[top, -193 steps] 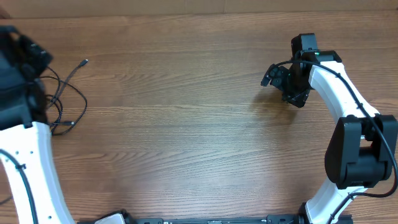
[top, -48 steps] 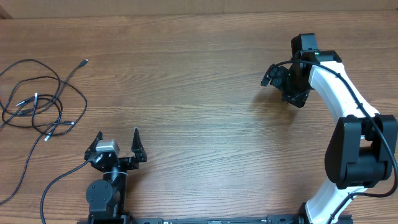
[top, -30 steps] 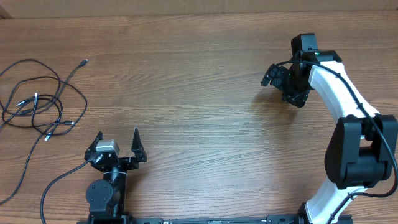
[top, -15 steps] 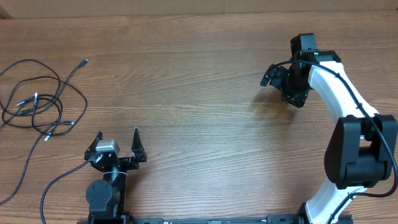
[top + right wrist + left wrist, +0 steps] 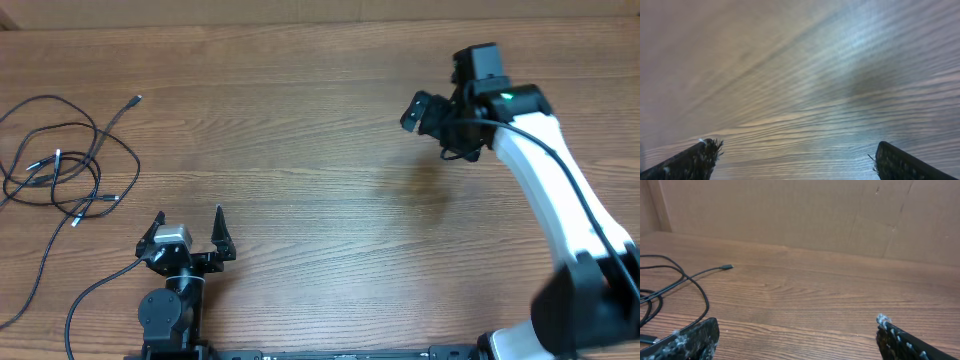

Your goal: Untangle cables

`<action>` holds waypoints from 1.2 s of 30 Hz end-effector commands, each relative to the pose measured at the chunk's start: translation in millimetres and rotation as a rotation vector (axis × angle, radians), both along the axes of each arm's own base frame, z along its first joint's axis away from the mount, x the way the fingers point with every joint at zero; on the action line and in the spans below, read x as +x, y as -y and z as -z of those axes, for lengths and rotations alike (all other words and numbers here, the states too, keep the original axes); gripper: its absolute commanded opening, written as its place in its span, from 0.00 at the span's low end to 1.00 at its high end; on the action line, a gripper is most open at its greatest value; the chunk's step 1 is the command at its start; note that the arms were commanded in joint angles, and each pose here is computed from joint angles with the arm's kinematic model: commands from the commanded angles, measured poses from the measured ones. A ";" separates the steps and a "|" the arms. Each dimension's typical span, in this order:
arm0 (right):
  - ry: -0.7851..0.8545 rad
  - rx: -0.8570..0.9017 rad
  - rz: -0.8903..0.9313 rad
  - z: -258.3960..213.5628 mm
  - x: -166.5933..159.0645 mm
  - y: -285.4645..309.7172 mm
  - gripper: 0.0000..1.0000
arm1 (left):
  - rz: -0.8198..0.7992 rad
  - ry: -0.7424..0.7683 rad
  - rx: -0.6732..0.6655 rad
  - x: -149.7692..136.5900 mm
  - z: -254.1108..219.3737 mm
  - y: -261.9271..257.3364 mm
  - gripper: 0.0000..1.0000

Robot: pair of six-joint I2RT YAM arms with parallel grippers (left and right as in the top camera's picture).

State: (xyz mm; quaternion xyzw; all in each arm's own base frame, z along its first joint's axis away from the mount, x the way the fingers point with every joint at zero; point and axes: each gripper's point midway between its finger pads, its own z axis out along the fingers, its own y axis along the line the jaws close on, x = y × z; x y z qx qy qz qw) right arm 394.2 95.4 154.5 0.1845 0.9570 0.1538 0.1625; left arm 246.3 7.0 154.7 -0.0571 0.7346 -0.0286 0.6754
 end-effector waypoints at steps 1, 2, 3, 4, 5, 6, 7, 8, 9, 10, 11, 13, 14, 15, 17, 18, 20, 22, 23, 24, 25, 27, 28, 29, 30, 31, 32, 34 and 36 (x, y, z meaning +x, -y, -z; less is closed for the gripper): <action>0.178 0.024 0.003 -67.4 -10.0 3.1 1.00 | 0.005 0.008 0.022 -0.3 -1.4 1.1 1.00; 0.203 0.028 0.002 -76.7 -12.6 3.6 1.00 | 0.005 0.008 0.022 -0.3 -1.4 1.1 1.00; 0.241 0.035 0.003 -91.2 -17.6 4.4 1.00 | 0.005 0.008 0.021 -0.3 -1.4 1.1 1.00; 0.280 0.041 0.003 -105.7 -23.1 5.3 1.00 | 0.005 0.008 0.022 -0.3 -1.4 1.1 1.00; 0.314 0.047 0.003 -118.1 -28.4 6.2 1.00 | 0.005 0.008 0.022 -0.3 -1.4 1.1 1.00; 0.348 0.053 0.003 -130.1 -33.9 7.1 1.00 | 0.005 0.008 0.022 -0.3 -1.4 1.1 1.00; 0.382 0.058 0.003 -142.0 -39.9 8.1 1.00 | 0.005 0.008 0.022 -0.3 -1.4 1.1 1.00; 0.412 0.063 0.003 -152.7 -45.7 9.0 1.00 | 0.005 0.008 0.022 -0.3 -1.4 1.1 1.00; 0.454 0.070 0.003 -166.7 -54.0 10.4 1.00 | 0.005 0.008 0.022 -0.3 -1.4 1.1 0.99; 0.487 0.076 0.003 -177.7 -61.2 11.6 1.00 | 0.005 0.008 0.022 -0.3 -1.4 1.1 1.00; 0.525 0.082 0.004 -189.7 -69.5 13.0 1.00 | 0.005 0.008 0.022 -0.3 -1.4 1.1 1.00; 0.593 0.093 0.004 -211.1 -86.8 15.8 1.00 | 0.005 0.008 0.022 -0.3 -1.4 1.1 1.00; 0.624 0.099 0.004 -220.5 -95.6 17.2 1.00 | 0.005 0.008 0.022 -0.3 -1.4 1.1 0.99; 0.648 0.103 0.004 -227.5 -102.4 18.4 1.00 | 0.005 0.008 0.022 -0.3 -1.4 1.1 0.99; 0.715 0.114 0.004 -245.8 -120.7 21.4 1.00 | 0.005 0.008 0.022 -0.3 -1.4 1.1 1.00; 0.741 0.118 0.004 -252.6 -128.3 22.6 1.00 | 0.005 0.008 0.022 -0.3 -1.4 1.1 1.00; 0.795 0.127 0.004 -266.1 -144.6 25.3 1.00 | 0.005 0.008 0.022 -0.3 -1.4 1.1 1.00; 0.823 0.132 0.004 -272.8 -154.7 27.0 1.00 | 0.005 0.008 0.022 -0.3 -1.4 1.1 1.00; 0.832 0.133 0.004 -274.9 -158.2 27.6 1.00 | 0.005 0.008 0.022 -0.3 -1.4 1.1 1.00; 0.840 0.135 0.004 -276.6 -161.8 28.2 1.00 | 0.005 0.008 0.022 -0.3 -1.4 1.1 1.00; 0.841 0.135 0.004 -276.8 -162.9 28.3 1.00 | 0.005 0.008 0.022 -0.3 -1.4 1.1 1.00; 0.833 0.134 0.004 -274.3 -163.1 28.2 1.00 | 0.005 0.008 0.022 -0.3 -1.4 1.1 1.00; 0.829 0.132 0.006 -271.6 -166.7 29.5 1.00 | 0.005 0.008 0.022 -0.3 -1.4 1.1 1.00; 0.831 0.130 0.010 -270.0 -169.9 31.0 1.00 | 0.005 0.008 0.022 -0.3 -1.4 1.1 1.00; 0.836 0.129 0.013 -269.1 -172.9 32.2 1.00 | 0.005 0.008 0.022 -0.3 -1.4 1.1 1.00; 0.841 0.130 0.015 -267.4 -177.4 33.3 1.00 | 0.005 0.008 0.022 -0.3 -1.4 1.1 1.00; 0.847 0.131 0.015 -265.8 -181.7 34.0 1.00 | 0.005 0.008 0.021 -0.3 -1.4 1.1 1.00; 0.863 0.133 0.015 -262.3 -192.6 35.7 1.00 | 0.005 0.008 0.022 -0.3 -1.4 1.1 1.00; 0.875 0.135 0.015 -257.2 -202.1 37.1 1.00 | 0.005 0.008 0.022 -0.3 -1.4 1.1 0.99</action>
